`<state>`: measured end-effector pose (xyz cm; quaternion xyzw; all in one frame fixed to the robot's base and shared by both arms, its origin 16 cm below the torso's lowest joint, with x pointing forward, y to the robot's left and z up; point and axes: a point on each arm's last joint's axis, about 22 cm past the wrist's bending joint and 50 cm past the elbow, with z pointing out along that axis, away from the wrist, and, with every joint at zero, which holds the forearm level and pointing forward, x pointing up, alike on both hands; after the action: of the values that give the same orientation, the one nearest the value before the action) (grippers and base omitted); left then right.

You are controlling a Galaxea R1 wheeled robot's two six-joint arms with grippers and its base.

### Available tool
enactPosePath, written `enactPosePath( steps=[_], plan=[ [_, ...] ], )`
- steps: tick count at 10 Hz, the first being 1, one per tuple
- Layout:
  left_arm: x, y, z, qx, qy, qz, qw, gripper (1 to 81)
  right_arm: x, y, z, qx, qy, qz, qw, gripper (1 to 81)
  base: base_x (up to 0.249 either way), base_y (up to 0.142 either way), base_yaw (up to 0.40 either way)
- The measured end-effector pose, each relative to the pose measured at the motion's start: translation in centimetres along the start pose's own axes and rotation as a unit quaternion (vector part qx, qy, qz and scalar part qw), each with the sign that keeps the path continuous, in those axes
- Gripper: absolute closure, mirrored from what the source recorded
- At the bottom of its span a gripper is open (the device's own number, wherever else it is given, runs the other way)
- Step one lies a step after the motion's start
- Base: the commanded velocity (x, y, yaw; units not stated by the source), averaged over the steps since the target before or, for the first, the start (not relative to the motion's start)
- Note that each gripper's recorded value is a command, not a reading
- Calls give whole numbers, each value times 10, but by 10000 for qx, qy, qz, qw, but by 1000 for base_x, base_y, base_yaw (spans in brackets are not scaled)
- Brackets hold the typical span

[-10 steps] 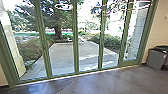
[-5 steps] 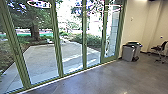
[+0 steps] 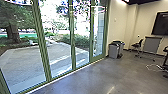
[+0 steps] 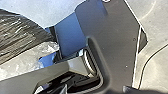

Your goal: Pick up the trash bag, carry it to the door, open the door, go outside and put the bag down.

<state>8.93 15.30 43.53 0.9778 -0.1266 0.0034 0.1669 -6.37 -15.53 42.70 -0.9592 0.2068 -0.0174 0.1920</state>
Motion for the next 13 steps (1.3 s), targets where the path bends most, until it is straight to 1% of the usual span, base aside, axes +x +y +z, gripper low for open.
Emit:
enactPosePath(
  steps=[5,7,8,11,13],
  plan=[
    [0,0,0,1,3,0,10000,811,-1,-2,0,9,-7,1,10000,10,0,0,-230],
    [-1,0,0,0,-9,1,10000,811,1,-3,1,15,9,-4,10000,10,0,-98,0],
    [4,-2,-1,17,33,8,10000,811,-1,-3,1,14,-22,-2,10000,10,0,-84,0],
    [-2,-6,-1,39,-6,-9,10000,811,1,-3,1,15,4,-8,10000,10,0,0,0],
    [-3,-11,-3,68,-4,-15,10000,811,1,-4,1,18,3,-6,10000,10,0,0,0]
  ],
)
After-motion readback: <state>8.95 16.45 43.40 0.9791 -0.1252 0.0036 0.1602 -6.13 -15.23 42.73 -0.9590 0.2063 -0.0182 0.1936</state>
